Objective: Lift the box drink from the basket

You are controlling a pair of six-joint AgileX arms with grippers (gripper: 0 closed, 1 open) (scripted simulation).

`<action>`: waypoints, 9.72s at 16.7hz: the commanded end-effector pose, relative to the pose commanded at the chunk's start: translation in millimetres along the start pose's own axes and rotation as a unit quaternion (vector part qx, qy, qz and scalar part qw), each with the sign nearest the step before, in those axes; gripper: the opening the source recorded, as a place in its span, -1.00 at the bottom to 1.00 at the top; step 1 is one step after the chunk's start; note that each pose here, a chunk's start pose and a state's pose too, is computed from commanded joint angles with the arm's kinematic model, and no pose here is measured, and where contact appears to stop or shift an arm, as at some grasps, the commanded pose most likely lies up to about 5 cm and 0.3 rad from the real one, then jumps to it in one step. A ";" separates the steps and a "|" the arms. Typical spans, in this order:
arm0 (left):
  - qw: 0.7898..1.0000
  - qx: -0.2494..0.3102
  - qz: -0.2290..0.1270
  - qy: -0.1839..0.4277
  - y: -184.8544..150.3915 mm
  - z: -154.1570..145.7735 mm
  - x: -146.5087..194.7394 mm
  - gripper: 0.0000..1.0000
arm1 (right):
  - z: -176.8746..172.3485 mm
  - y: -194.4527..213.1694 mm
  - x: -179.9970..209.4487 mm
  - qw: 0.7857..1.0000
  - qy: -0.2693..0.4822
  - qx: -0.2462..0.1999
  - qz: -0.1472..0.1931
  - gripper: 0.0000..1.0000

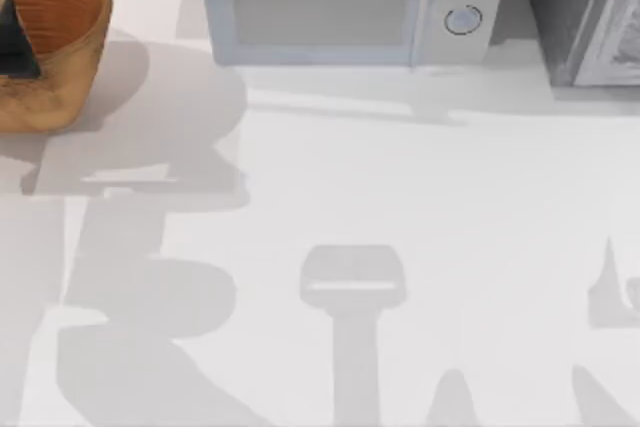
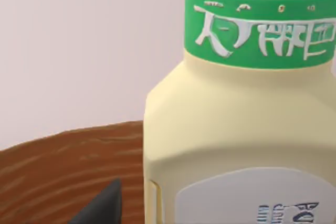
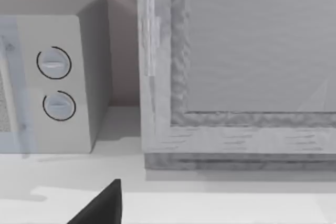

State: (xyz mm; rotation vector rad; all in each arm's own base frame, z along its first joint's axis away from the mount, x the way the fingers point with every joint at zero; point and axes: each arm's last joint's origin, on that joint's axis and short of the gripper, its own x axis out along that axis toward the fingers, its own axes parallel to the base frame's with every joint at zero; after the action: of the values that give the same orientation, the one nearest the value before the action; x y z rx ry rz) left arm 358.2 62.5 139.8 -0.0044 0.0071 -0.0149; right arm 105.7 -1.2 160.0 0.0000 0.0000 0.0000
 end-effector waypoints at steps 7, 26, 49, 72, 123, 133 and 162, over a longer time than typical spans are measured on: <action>1.000 0.000 0.000 0.000 3.6 -12.1 6.8 1.00 | 0.0 0.0 0.0 1.000 0.000 0.000 0.000 1.00; 1.000 0.000 0.000 0.000 3.6 -12.1 56.8 0.70 | 0.0 0.0 0.0 1.000 0.000 0.000 0.000 1.00; 1.000 0.001 0.004 -0.001 6.5 -1.3 56.1 -1.00 | 0.0 0.0 0.0 1.000 0.000 0.000 0.000 1.00; 1.000 0.001 0.004 -0.001 3.4 145.5 47.2 -1.00 | 0.0 0.0 0.0 1.000 0.000 0.000 0.000 1.00; 0.967 0.010 0.253 0.013 -248.6 57.6 -199.0 -1.00 | 0.0 0.0 0.0 1.000 0.000 0.000 0.000 1.00; 0.963 0.046 0.266 0.013 -284.8 40.1 -199.2 -1.00 | 0.0 0.0 0.0 1.000 0.000 0.000 0.000 1.00; 0.953 0.003 0.302 -0.005 -251.3 -3.4 -169.7 -0.25 | 0.0 0.0 0.0 1.000 0.000 0.000 0.000 1.00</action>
State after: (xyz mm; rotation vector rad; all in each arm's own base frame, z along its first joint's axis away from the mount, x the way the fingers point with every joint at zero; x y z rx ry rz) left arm 184.7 -186.2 138.7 0.0037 -0.0022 0.5982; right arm 105.7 -1.2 160.0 0.0000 0.0000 0.0000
